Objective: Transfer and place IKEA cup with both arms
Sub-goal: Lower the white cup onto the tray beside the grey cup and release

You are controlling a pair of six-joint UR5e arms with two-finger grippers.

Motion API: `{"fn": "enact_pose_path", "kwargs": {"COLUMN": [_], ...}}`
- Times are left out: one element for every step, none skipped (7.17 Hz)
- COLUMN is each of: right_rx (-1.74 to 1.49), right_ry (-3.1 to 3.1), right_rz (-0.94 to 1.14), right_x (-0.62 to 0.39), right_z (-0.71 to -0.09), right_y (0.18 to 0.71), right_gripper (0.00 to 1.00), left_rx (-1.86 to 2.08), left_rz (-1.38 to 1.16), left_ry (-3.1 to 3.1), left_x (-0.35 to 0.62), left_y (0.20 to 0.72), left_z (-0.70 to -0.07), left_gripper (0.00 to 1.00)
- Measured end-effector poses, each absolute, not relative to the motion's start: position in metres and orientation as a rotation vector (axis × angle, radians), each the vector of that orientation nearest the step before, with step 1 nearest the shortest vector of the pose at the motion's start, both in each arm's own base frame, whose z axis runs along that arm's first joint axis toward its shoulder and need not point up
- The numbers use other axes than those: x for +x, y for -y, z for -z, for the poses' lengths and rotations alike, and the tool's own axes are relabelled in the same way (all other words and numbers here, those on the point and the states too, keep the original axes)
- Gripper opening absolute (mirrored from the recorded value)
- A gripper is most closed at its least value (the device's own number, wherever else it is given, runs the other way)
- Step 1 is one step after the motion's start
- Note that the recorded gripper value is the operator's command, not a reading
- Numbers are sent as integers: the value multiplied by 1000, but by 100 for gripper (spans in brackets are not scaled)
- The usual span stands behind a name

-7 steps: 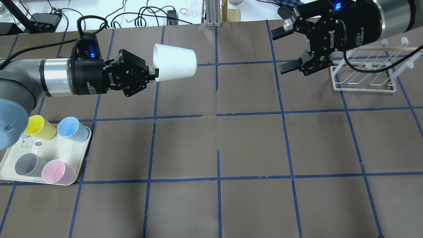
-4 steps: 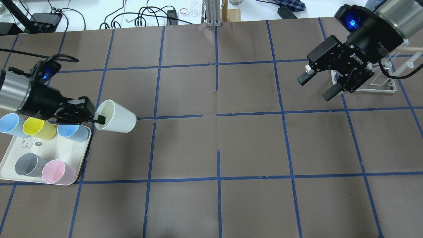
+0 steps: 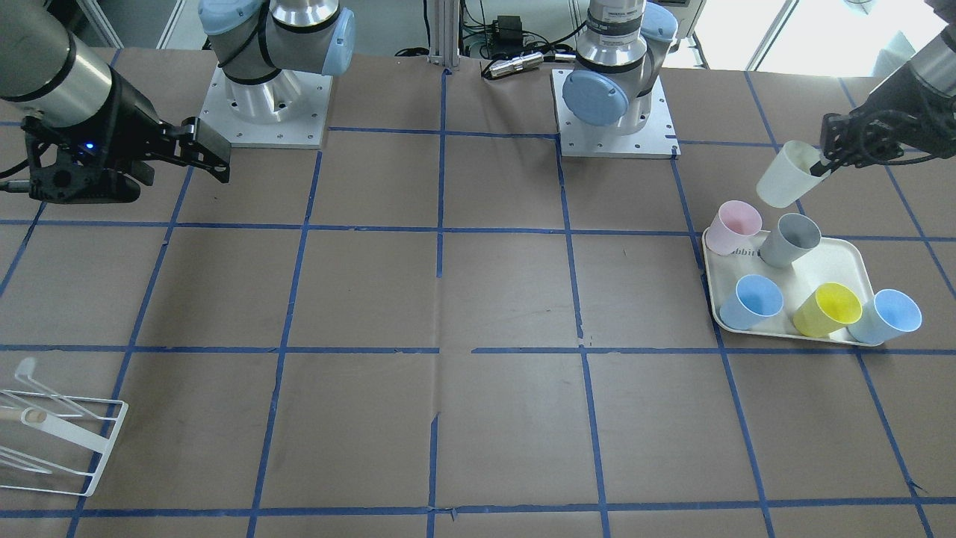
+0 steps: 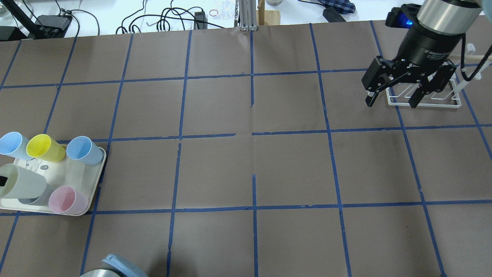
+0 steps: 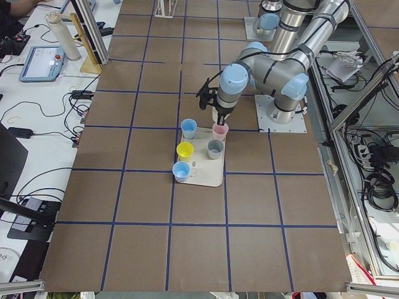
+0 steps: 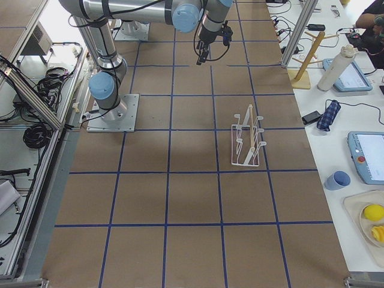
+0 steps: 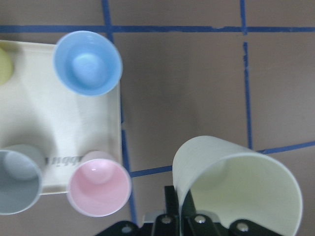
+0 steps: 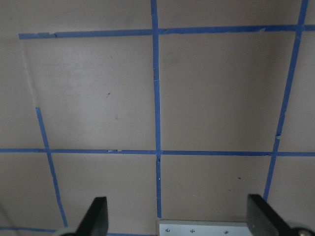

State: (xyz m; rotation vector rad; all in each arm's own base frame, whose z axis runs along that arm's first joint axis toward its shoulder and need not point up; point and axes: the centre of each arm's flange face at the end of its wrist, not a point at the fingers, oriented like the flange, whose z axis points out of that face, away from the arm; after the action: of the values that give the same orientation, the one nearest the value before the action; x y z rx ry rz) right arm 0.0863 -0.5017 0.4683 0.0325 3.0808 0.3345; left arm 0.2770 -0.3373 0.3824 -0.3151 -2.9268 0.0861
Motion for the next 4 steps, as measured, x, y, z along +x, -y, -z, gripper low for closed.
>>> {"fn": "enact_pose_path", "kwargs": {"right_rx": [90, 134, 144, 143], "right_ry": [-3134, -3154, -3156, -3152], "right_rz": [-264, -173, -47, 57], "right_x": [118, 143, 156, 161], "right_z": [-473, -480, -488, -494], "right_y": [499, 498, 501, 506], "right_gripper": [100, 100, 100, 100], "left_rx": [-405, -492, -571, -626], "left_rz": [-91, -94, -104, -120], "left_ry": [2961, 2976, 2979, 2985], "left_x": [324, 365, 398, 422], "left_y": [326, 328, 335, 343], "left_z": [-381, -374, -357, -336], "left_gripper": [0, 0, 0, 0]}}
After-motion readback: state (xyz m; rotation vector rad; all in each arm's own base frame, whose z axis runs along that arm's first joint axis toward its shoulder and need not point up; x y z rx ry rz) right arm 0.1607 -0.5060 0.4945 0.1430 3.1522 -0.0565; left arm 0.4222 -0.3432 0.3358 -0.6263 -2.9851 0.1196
